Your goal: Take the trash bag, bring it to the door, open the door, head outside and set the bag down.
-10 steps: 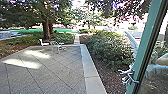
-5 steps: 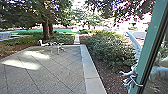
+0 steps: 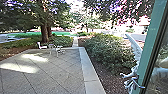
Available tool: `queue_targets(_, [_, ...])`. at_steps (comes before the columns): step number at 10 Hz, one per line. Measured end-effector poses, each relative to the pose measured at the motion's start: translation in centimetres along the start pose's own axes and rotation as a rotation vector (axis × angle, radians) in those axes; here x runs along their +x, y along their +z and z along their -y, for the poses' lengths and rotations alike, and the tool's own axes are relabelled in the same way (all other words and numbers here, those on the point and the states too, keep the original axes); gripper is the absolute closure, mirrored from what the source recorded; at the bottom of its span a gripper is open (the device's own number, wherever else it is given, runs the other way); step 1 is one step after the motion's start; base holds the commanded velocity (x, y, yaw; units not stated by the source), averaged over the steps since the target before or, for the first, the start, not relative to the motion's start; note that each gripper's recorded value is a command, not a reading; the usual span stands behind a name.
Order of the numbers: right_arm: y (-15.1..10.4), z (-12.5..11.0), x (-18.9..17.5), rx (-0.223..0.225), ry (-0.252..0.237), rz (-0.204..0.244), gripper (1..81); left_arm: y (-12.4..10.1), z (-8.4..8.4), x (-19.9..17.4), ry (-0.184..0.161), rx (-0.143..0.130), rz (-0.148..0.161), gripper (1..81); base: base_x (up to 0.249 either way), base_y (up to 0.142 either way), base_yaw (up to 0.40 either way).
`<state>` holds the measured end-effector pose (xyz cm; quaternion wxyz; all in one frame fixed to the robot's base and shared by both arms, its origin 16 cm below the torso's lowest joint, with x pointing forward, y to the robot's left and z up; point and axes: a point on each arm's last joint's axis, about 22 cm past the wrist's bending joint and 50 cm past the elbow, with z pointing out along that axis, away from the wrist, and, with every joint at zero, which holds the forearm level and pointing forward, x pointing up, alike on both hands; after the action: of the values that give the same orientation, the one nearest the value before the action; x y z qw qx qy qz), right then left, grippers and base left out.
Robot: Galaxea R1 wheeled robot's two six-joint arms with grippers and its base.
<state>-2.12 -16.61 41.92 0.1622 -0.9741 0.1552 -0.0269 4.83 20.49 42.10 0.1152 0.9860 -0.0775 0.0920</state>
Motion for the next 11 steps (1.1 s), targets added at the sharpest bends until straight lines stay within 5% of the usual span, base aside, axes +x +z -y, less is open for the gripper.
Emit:
queue_targets(7, [0.0,0.1,0.0,0.000,-0.006,0.004,1.0,-0.1,0.2,-0.2,-0.007,0.003,0.001,81.1,0.022,0.000,0.000])
queue_targets(11, [0.2,1.0,1.9,-0.003,-0.118,0.039,1.0,-0.5,0.5,-2.2,-0.121,0.023,-0.032,81.1,0.000,0.000,0.000])
